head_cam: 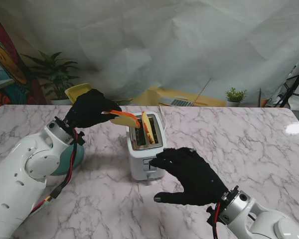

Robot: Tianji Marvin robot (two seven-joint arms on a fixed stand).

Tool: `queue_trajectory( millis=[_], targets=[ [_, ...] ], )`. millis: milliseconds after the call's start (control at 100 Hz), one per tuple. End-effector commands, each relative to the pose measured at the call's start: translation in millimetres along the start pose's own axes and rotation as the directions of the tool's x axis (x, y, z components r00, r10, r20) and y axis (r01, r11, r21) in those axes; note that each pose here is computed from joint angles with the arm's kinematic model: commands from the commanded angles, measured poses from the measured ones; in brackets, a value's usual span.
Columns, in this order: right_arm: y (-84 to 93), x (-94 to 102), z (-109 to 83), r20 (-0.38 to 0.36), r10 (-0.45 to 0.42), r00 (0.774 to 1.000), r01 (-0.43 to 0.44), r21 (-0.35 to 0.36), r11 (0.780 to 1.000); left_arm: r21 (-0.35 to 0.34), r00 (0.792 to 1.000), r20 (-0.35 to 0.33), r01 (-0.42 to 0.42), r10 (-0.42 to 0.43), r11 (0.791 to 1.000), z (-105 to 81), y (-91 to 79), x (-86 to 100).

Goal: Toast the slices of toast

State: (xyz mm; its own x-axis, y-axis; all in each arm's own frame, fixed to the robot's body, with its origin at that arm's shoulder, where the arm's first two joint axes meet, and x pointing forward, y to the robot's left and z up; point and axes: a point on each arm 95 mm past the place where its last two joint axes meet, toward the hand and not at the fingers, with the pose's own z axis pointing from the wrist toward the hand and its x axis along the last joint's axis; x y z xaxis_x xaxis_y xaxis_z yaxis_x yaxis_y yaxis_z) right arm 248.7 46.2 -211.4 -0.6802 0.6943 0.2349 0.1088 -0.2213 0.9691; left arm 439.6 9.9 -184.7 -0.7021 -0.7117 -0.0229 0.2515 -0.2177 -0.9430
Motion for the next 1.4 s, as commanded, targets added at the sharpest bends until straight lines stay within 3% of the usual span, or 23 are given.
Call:
queue_trajectory(
  millis=[0, 650, 1390],
  targets=[
    [-2.3, -0.1, -0.8, 0.005, 0.005, 1.0, -0.005, 0.006, 1.0, -0.003, 1.0, 0.003, 0.009, -0.009, 1.0, 1.1, -1.4, 1.9],
    [-2.3, -0.1, -0.8, 0.005, 0.005, 1.0, -0.005, 0.006, 1.0, -0.011, 0.997, -0.063, -0.038, 0.037, 0.999, 3.0, 0.1, 5.0],
    [-0.1, -0.5, 1.7, 0.006, 0.004, 1.0, -0.004, -0.011, 1.0, 0.008, 0.996, -0.093, 0.004, -0.004, 1.0, 30.8, 9.0, 14.3]
  ],
)
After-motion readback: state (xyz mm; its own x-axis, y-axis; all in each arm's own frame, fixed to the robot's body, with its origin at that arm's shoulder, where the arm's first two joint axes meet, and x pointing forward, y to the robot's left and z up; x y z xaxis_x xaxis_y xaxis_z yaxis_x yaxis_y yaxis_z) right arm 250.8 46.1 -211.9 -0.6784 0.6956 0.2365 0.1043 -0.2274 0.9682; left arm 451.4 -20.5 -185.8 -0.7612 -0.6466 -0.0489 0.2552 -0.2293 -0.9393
